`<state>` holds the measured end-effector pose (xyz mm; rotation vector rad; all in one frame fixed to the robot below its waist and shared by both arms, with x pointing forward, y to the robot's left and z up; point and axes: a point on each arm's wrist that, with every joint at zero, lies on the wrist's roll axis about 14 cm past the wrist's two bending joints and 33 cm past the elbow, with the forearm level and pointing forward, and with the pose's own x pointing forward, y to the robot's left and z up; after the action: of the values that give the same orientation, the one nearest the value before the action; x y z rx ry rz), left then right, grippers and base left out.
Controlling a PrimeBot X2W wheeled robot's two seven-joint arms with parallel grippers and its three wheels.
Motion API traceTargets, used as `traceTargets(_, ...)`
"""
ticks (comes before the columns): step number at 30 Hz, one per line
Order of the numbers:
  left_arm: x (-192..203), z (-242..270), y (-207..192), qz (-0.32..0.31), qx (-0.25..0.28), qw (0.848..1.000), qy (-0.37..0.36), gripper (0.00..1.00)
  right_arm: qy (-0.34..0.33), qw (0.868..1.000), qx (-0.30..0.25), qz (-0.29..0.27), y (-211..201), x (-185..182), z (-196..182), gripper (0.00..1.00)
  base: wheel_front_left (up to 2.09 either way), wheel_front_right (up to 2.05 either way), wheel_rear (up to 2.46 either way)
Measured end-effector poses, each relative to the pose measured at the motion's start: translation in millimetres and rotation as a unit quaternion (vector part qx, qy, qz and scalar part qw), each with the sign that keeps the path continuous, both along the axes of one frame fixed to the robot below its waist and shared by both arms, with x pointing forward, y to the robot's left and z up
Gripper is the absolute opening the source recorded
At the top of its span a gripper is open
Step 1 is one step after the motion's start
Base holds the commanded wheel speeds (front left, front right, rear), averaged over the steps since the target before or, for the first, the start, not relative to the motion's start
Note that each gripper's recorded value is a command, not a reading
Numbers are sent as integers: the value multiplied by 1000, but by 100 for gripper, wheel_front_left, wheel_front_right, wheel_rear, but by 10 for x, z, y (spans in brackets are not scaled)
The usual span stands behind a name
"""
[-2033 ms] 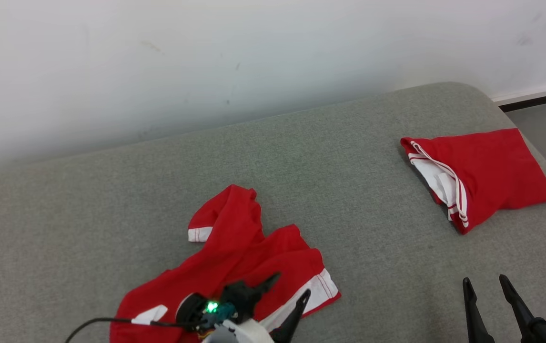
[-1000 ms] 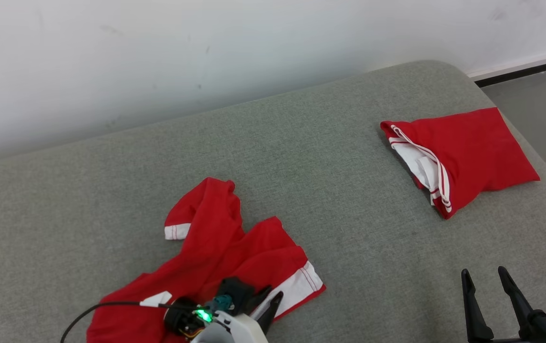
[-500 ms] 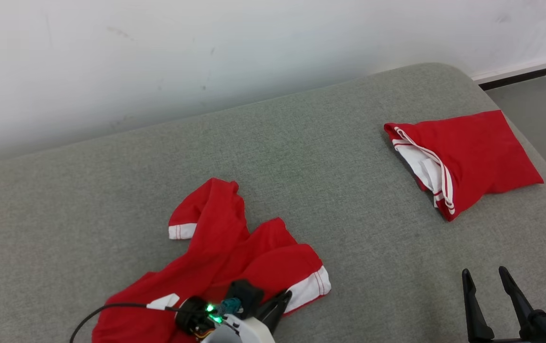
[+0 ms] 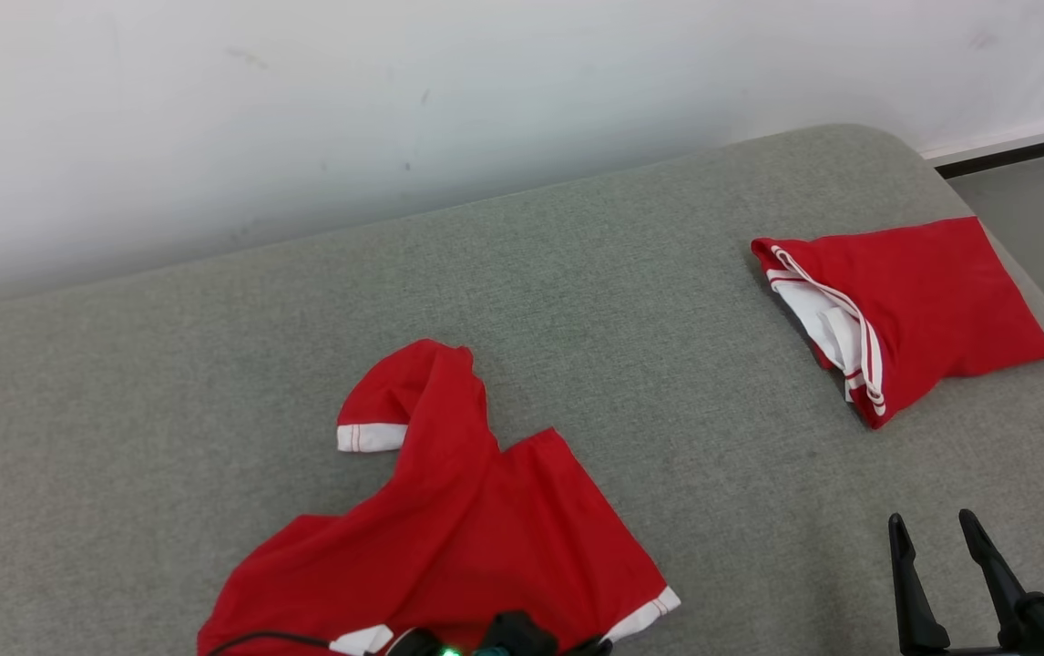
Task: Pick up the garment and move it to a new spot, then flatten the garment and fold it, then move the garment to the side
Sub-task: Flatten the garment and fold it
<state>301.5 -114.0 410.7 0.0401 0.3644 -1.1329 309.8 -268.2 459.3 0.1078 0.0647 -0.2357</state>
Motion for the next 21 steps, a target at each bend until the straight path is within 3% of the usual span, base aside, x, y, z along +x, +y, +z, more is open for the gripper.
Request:
traceTargets(1, -13, -4, 3, 1, -1, 1000, -1, 100, 0, 1000, 0, 1, 3, 5, -1, 100, 0, 0, 0)
traceTargets(6, -13, 54, -1, 16, -23, 1000, 6, 100, 0, 1000, 0, 4, 21, 24, -1, 100, 0, 0, 0)
traceTargets(11, 204, 355, 71, 78, -80, 994, -14, 100, -2, 1000, 1, 7, 37, 4, 4, 100, 0, 0, 0)
traceTargets(17, 484, 555, 533, 195, -101, 975, -41, 100, -15, 1000, -6, 12, 33, -16, 81, 100, 0, 0, 0)
traceTargets(21, 606, 582, 996, 274, -88, 956, -62, 100, -30, 999, -14, 23, 51, 18, 173, 100, 0, 0, 0)
